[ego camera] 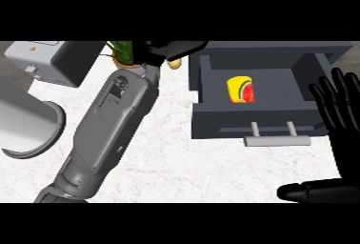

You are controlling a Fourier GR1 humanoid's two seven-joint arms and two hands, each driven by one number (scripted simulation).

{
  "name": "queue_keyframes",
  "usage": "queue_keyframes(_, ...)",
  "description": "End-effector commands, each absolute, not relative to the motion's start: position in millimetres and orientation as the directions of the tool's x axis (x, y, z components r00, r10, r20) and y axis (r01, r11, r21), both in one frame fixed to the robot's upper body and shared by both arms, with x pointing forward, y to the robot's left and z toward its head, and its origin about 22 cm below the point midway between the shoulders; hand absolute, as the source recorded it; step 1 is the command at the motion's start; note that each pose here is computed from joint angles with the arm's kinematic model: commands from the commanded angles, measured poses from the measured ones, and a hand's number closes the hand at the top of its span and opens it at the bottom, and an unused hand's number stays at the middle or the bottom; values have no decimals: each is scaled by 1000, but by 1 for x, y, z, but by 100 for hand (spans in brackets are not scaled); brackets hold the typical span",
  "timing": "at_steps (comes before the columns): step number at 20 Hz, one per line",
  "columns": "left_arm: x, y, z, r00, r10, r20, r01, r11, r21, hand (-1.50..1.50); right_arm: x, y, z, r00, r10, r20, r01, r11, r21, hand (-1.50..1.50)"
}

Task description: Pick up the cup, place it into the drawer and close the drawer

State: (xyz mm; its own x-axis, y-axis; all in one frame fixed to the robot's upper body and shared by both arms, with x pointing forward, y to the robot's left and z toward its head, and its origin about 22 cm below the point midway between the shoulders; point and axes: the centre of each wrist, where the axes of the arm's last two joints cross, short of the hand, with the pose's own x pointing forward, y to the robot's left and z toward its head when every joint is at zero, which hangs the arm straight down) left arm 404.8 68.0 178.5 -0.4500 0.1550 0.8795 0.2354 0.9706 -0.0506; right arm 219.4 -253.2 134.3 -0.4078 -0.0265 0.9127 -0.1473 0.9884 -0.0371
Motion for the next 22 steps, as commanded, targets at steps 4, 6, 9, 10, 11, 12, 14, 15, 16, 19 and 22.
queue_keyframes(4, 422, 48, 166, -412, 117, 904, 201, 979, -35, 150, 222, -244, 136, -409, -34, 912, -191, 980, -49, -150)
queue_keyframes(6, 422, 34, 197, -399, 119, 909, 212, 977, -35, 150, 232, -258, 136, -398, -18, 917, -153, 987, -47, -150)
queue_keyframes(9, 423, 37, 148, -384, 94, 919, 200, 980, -17, 150, 231, -249, 130, -417, -41, 908, -159, 987, -28, -150)
queue_keyframes(10, 424, 24, 163, -382, 63, 922, 183, 983, 9, 150, 225, -248, 130, -395, -44, 918, -188, 982, -34, -150)
queue_keyframes(11, 427, 32, 148, -381, 64, 922, 179, 984, 6, 150, 220, -251, 141, -406, -40, 913, -183, 982, -38, -150)
queue_keyframes(12, 432, 30, 160, -369, 64, 927, 176, 984, 2, 150, 218, -249, 139, -411, -26, 911, -161, 986, -44, -150)
queue_keyframes(14, 430, 21, 159, -364, 51, 930, 179, 984, 17, 150, 241, -253, 137, -424, -35, 905, -188, 981, -50, -150)
queue_keyframes(15, 425, 23, 142, -346, 34, 938, 188, 982, 34, 150, 225, -262, 127, -415, -27, 909, -169, 984, -48, -150)
queue_keyframes(16, 427, 17, 151, -351, 6, 936, 180, 982, 61, 150, 222, -254, 130, -418, -49, 907, -202, 979, -40, -150)
queue_keyframes(19, 425, 11, 147, -346, -46, 937, 168, 980, 110, 150, 231, -246, 132, -420, -49, 906, -220, 974, -50, -150)
queue_keyframes(22, 428, 10, 152, -337, -33, 941, 218, 970, 112, 150, 247, -244, 130, -409, -34, 912, -192, 980, -50, -150)
